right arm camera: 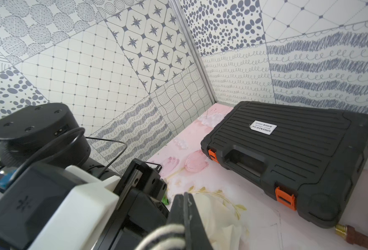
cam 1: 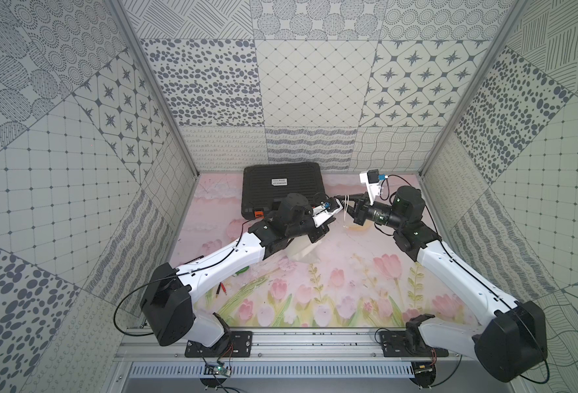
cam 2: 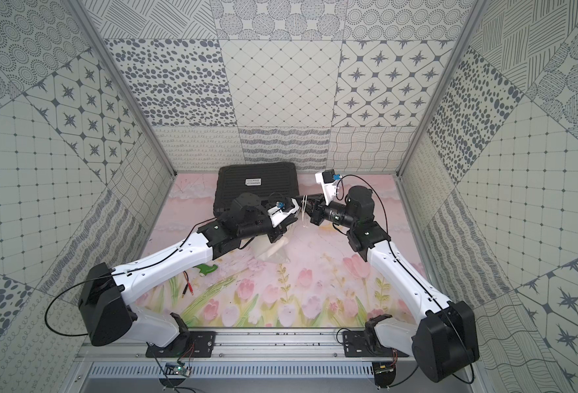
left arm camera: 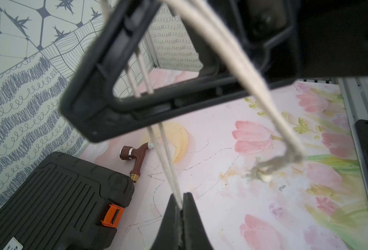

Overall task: Close the soil bag
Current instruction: Frap the soil bag at the center of the board.

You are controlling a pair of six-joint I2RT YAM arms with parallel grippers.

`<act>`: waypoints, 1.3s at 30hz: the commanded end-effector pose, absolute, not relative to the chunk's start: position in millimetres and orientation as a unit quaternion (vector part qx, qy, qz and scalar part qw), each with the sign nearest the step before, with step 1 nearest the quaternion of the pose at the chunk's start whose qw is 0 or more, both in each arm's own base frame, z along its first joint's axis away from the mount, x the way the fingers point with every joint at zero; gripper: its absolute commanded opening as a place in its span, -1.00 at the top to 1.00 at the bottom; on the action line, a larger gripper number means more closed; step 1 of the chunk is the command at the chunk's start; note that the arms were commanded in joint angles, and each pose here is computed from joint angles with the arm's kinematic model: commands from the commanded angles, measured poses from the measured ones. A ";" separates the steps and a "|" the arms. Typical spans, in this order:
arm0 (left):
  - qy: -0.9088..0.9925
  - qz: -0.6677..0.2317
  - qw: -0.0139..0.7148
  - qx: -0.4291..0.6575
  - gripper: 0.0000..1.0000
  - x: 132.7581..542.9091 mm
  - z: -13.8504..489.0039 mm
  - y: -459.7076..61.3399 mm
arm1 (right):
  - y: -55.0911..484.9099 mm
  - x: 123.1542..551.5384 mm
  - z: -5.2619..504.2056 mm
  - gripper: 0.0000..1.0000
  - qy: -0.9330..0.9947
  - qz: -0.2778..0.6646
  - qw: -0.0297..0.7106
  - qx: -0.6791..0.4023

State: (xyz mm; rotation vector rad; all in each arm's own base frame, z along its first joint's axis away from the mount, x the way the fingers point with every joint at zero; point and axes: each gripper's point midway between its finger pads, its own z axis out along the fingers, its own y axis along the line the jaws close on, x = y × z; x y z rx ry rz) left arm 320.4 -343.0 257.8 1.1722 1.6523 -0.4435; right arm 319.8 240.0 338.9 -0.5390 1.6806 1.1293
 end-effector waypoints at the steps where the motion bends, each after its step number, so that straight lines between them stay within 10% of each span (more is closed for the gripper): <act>1: 0.838 -0.035 0.283 0.465 0.95 289.2 134.3 -256.5 | 211.0 304.8 466.6 1.00 0.556 0.439 0.669 -0.227; 22: 0.878 0.036 0.216 0.425 0.65 276.0 98.6 -213.8 | 190.9 304.5 481.8 1.00 0.539 0.446 0.687 -0.197; 39: 0.685 -0.231 0.526 0.448 -0.05 286.4 309.5 -321.7 | 229.4 289.4 446.5 1.00 0.562 0.499 0.604 -0.264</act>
